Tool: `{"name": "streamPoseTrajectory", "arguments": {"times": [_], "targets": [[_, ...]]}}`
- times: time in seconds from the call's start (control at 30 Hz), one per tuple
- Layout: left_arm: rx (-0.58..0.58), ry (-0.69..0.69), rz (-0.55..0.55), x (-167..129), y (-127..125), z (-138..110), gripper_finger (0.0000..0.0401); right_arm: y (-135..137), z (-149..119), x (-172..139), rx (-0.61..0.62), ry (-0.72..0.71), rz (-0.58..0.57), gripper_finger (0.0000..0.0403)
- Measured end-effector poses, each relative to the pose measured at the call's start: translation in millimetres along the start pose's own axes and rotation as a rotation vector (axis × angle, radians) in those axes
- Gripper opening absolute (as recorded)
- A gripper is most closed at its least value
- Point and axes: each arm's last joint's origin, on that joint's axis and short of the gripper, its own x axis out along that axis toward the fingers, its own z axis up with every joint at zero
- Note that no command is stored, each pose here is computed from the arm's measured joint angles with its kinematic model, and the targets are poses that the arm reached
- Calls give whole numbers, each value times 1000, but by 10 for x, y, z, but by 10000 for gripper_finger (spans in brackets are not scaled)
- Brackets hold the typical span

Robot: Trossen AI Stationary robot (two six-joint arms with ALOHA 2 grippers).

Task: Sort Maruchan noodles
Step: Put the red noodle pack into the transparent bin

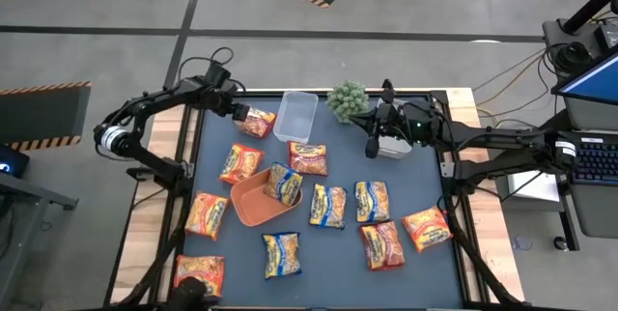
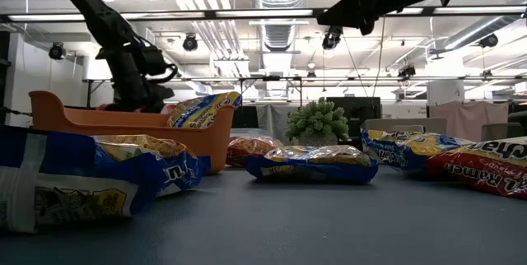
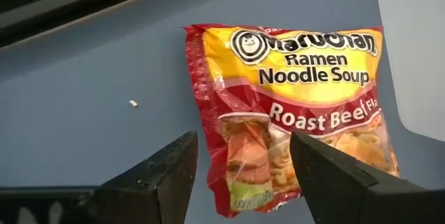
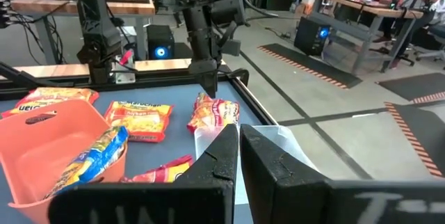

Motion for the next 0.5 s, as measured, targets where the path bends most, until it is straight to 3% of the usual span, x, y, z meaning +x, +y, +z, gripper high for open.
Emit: {"name": "streamPoseTrajectory", "arguments": {"times": [0.5], "targets": [[-5, 32, -44, 170, 20, -58, 202, 2, -19, 0, -3, 19, 2, 9]]}}
